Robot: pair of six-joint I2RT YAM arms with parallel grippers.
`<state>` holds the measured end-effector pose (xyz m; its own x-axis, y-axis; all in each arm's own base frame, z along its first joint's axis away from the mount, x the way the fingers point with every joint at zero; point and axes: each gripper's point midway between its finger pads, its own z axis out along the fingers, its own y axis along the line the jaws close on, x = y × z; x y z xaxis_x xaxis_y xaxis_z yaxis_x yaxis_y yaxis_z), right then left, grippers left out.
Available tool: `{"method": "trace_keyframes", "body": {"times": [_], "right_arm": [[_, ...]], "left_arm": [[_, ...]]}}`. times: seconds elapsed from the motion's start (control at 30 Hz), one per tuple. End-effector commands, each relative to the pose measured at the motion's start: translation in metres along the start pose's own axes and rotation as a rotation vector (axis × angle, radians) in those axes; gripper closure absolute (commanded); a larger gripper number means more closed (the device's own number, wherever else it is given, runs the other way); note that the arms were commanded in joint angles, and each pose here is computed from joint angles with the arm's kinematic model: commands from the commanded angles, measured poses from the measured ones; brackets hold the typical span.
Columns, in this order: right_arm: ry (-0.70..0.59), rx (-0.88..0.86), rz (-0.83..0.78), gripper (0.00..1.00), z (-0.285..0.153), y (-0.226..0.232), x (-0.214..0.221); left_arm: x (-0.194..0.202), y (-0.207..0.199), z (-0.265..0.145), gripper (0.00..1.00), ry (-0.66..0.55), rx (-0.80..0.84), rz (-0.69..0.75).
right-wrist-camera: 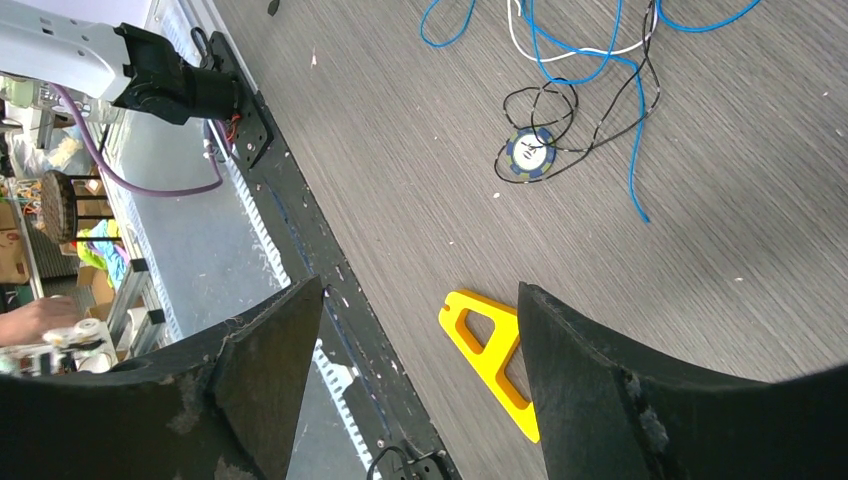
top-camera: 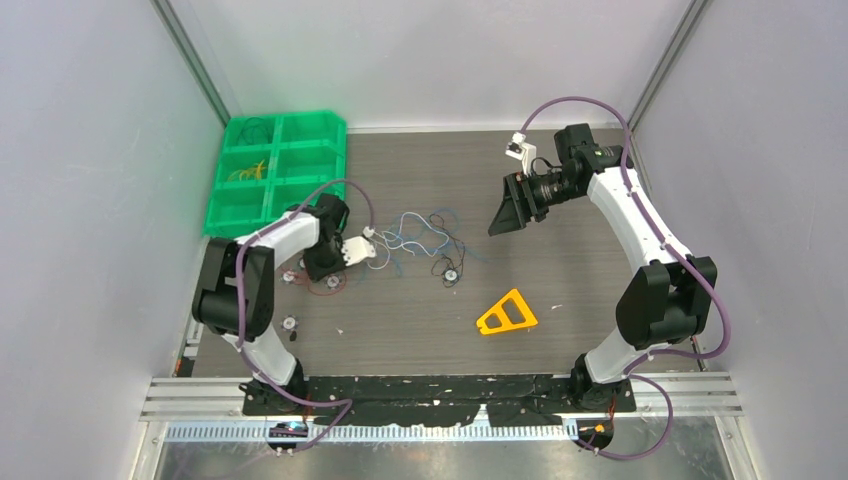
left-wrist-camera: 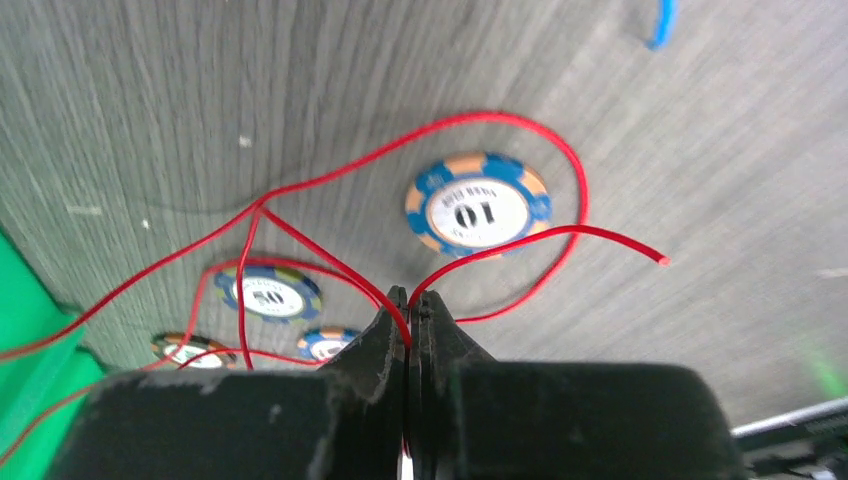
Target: Untangle the cables
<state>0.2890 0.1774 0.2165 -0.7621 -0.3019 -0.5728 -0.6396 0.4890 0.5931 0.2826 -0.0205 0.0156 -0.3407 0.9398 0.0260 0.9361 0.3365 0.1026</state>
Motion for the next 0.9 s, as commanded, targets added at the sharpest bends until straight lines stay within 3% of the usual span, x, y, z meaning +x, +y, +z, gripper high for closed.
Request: {"method": "trace_keyframes", "body": {"times": [0.0,0.27,0.53,0.7,0.87], "right_arm": [[-0.022,0.001,-0.051,0.23,-0.008,0.012,-0.003],[-0.037,-0.013,-0.052,0.24,-0.007,0.013,-0.008],[-0.042,-0.025,-0.051,0.24,-0.005,0.012,-0.014],[-0.045,-0.023,-0.052,0.24,-0.005,0.011,-0.017],[-0.044,-0.013,-0.054,0.24,-0.006,0.009,-0.018]], "left_arm": [[-0.01,-0.003,-0.057,1.0,-0.171,-0.012,-0.109],[-0.01,0.021,-0.208,1.0,-0.428,-0.201,-0.179],[0.035,0.117,-0.335,1.0,-0.574,-0.499,-0.386],[0.056,0.168,-0.358,1.0,-0.578,-0.645,-0.42],[0.069,0.192,-0.333,1.0,-0.559,-0.628,-0.423]]}}
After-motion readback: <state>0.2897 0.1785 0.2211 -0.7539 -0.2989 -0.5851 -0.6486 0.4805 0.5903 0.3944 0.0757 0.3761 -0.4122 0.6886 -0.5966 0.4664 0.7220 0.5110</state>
